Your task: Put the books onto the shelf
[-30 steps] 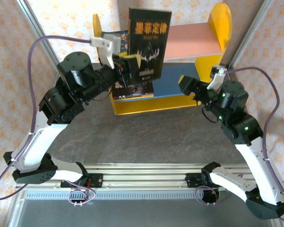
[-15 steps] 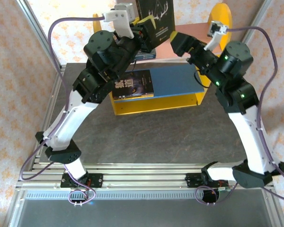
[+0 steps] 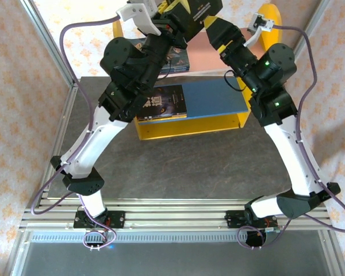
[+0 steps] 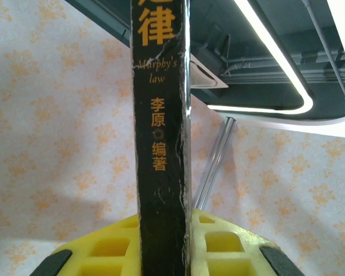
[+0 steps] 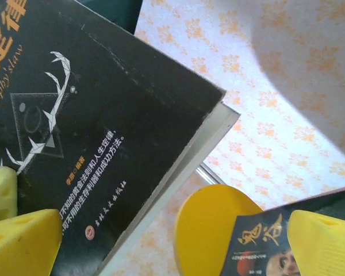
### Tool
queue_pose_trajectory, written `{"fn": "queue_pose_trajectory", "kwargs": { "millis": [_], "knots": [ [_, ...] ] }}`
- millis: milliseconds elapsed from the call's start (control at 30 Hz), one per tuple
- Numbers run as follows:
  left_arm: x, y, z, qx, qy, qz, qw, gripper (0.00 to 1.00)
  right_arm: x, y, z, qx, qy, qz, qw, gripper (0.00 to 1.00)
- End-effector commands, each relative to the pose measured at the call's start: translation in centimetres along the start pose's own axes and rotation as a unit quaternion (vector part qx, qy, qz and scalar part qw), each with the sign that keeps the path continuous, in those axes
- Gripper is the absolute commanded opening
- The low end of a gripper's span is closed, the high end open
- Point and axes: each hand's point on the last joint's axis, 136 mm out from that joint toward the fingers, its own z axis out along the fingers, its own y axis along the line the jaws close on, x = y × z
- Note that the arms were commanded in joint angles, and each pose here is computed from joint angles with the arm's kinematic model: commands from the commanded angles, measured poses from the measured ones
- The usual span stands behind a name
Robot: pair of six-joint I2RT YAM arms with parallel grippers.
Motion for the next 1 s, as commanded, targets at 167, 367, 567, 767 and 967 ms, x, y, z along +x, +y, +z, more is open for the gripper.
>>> {"fn": "queue_pose_trajectory", "kwargs": {
  "millis": [167, 367, 567, 767, 967],
  "knots": [
    [-5.4, -0.5, -1.4, 0.027, -0.093, -0.064, 0.993, 0.0, -1.1, 2.4, 1.6, -0.116, -0.03, 0.057, 0.991, 0.98],
    [-5.0, 0.3, -1.2, 0.018, -0.114, -0.1, 0.988, 0.0, -0.9, 2.5, 2.4, -0.15, -0.031, 0.073, 0.986, 0.86],
    [-3.8, 1.2, -0.8, 0.001, -0.114, -0.112, 0.987, 0.0, -1.0, 2.8, 2.5, -0.171, -0.04, 0.071, 0.982, 0.56],
    [-2.9, 1.6, -0.7, -0.008, -0.1, -0.1, 0.99, 0.02, -1.3, 2.5, 2.2, -0.18, -0.061, 0.073, 0.979, 0.29],
    [-1.4, 2.5, -0.9, -0.016, -0.067, -0.077, 0.995, 0.33, -1.4, 2.2, 2.5, -0.189, -0.058, 0.07, 0.978, 0.12]
  ]
}}
